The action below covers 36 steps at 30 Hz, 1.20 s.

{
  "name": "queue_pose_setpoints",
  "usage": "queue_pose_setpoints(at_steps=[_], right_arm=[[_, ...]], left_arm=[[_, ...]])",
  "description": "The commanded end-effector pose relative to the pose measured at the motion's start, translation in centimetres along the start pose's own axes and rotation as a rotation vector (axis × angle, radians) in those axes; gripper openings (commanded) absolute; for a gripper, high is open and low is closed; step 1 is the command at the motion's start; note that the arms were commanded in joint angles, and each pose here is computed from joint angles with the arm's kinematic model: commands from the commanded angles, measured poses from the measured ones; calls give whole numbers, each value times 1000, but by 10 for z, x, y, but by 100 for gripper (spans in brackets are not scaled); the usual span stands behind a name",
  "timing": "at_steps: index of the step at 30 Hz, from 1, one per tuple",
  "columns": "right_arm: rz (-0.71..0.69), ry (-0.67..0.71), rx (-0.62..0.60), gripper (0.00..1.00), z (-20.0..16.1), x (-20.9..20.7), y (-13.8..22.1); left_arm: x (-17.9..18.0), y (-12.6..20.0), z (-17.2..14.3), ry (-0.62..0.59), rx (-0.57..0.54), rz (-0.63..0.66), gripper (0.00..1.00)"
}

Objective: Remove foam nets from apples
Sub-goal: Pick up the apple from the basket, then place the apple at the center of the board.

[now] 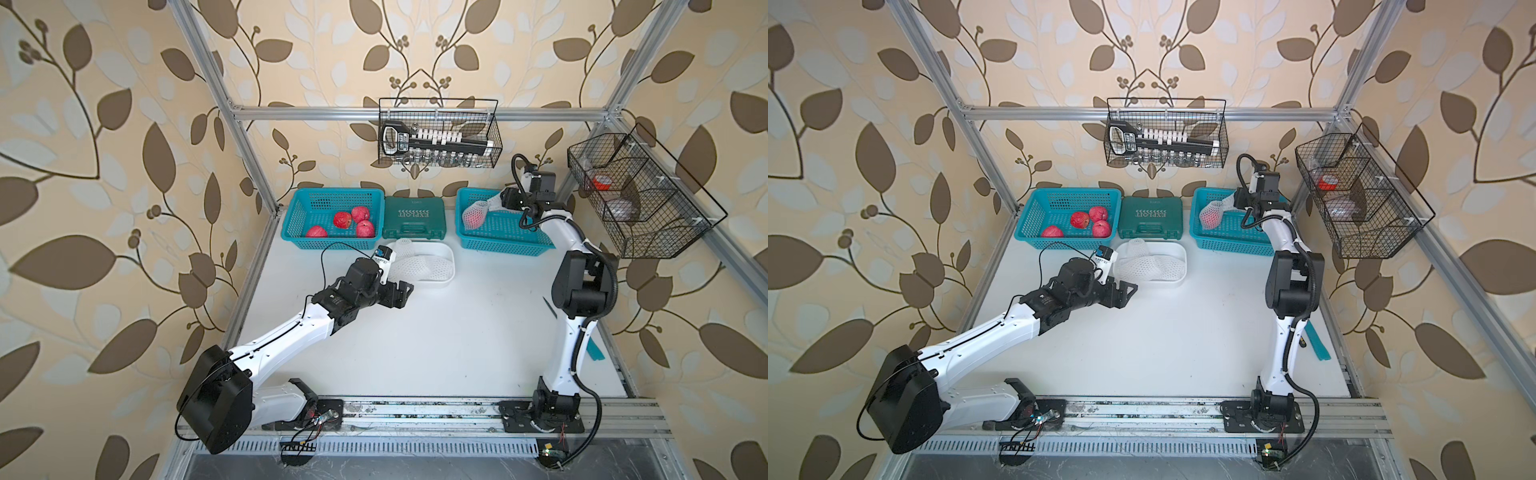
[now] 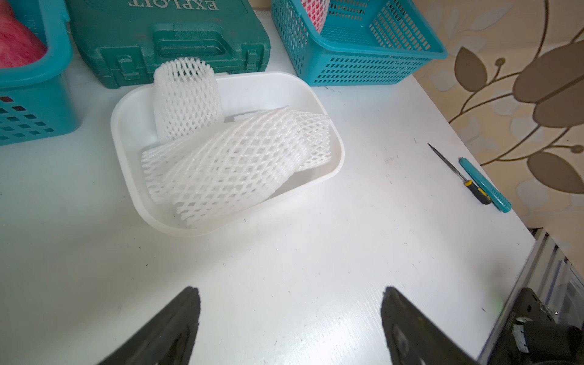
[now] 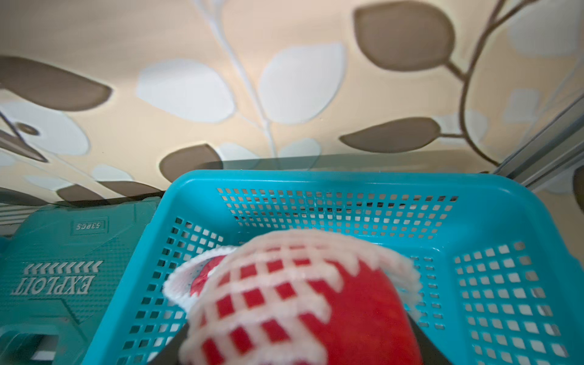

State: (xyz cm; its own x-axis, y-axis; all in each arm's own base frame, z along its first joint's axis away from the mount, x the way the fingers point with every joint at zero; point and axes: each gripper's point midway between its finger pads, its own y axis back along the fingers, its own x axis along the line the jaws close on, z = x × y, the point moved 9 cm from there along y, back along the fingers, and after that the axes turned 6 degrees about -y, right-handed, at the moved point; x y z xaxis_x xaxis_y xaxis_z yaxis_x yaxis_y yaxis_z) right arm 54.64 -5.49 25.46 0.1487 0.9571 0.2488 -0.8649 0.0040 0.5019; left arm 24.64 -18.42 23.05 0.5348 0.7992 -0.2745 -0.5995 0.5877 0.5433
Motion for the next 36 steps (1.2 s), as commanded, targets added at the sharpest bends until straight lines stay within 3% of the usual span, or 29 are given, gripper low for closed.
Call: queue_pose_setpoints(at_steps=[1, 12, 19, 23, 27, 32, 36], right_arm=[[43, -14, -22, 63, 11, 8, 33], [257, -50, 32, 63, -23, 48, 141], [519, -105, 100, 63, -95, 95, 206], [662, -63, 173, 63, -151, 120, 234], [787, -115, 331, 64, -193, 131, 238], [797, -27, 465, 64, -236, 146, 231], [796, 19, 520, 65, -264, 155, 220]], left_arm=[[-6, 10, 7, -42, -60, -8, 91], [-10, 10, -3, -124, -135, -108, 93], [-17, 12, -14, -208, -201, -228, 94], [-21, 8, -29, -229, -199, -320, 96], [-25, 10, -44, -295, -224, -387, 96], [-29, 18, -56, -394, -266, -385, 96], [-28, 8, -65, -405, -205, -380, 96]])
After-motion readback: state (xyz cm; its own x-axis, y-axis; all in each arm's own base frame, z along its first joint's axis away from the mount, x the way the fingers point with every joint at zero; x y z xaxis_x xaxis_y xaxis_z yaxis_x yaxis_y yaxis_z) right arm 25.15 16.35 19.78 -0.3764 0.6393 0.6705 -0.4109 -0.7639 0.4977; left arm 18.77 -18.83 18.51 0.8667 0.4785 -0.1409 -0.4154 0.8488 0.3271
